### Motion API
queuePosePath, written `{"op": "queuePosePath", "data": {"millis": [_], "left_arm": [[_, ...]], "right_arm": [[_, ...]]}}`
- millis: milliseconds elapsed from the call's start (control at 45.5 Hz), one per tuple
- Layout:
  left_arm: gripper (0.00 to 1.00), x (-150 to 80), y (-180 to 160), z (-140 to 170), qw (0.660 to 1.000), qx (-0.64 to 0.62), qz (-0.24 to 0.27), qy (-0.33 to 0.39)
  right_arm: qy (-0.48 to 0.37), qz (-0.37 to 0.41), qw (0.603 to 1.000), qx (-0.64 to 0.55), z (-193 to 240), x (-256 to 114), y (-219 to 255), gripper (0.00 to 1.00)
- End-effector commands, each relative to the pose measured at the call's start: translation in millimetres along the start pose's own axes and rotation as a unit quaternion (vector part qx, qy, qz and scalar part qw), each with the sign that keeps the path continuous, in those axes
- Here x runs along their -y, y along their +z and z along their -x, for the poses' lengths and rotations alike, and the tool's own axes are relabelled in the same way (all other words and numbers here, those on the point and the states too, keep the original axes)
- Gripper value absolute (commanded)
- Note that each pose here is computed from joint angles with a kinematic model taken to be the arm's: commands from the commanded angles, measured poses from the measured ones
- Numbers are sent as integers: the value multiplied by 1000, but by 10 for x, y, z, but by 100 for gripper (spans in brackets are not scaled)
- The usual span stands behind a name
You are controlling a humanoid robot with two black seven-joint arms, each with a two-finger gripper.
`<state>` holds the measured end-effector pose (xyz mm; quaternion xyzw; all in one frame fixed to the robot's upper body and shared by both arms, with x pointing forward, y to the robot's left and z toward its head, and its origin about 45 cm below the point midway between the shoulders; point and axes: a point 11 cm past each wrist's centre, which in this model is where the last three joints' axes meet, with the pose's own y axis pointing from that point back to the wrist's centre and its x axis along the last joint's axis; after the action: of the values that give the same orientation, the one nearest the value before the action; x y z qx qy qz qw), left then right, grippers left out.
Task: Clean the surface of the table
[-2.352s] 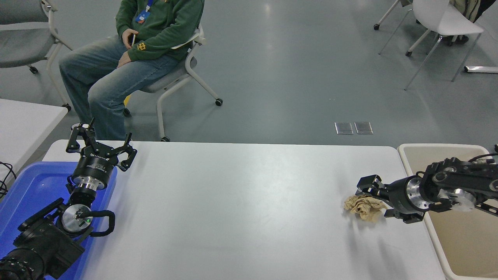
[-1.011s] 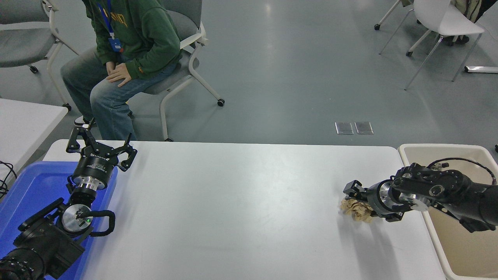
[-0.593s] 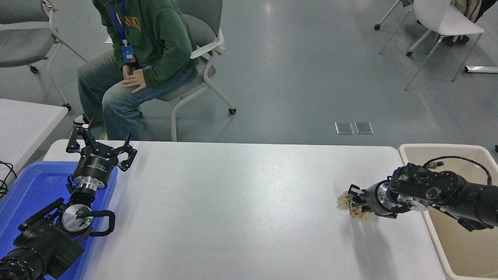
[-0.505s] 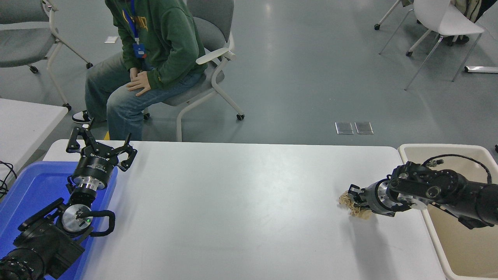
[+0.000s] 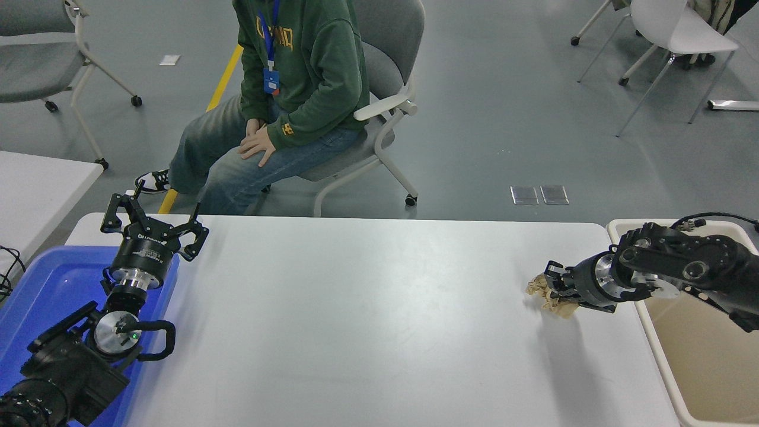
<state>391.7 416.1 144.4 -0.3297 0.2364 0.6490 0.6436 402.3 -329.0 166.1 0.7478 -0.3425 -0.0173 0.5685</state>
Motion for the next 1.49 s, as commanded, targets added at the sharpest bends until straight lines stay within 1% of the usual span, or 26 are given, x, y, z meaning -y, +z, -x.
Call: {"op": "queuePosePath", "data": {"millis": [0, 330, 571, 835, 1319, 1473], "left_arm": [[100, 0, 0, 0, 1000, 0, 0, 0], [100, 0, 0, 0, 1000, 0, 0, 0], [100, 0, 0, 0, 1000, 0, 0, 0], [100, 0, 0, 0, 1000, 0, 0, 0], [100, 0, 0, 0, 1000, 0, 0, 0], [100, 0, 0, -1, 1000, 0, 0, 1]], "right_arm": [[13, -49, 999, 12, -252, -462, -153, 0], [41, -91, 995, 12, -615, -1188, -200, 0], [51, -111, 993, 7, -763, -1514, -232, 0], [53, -121, 991, 2, -775, -1616, -289, 0], [51, -116, 992, 4, -766, -1577, -252, 0], [68, -104, 992, 15, -864, -1553, -156, 0]]}}
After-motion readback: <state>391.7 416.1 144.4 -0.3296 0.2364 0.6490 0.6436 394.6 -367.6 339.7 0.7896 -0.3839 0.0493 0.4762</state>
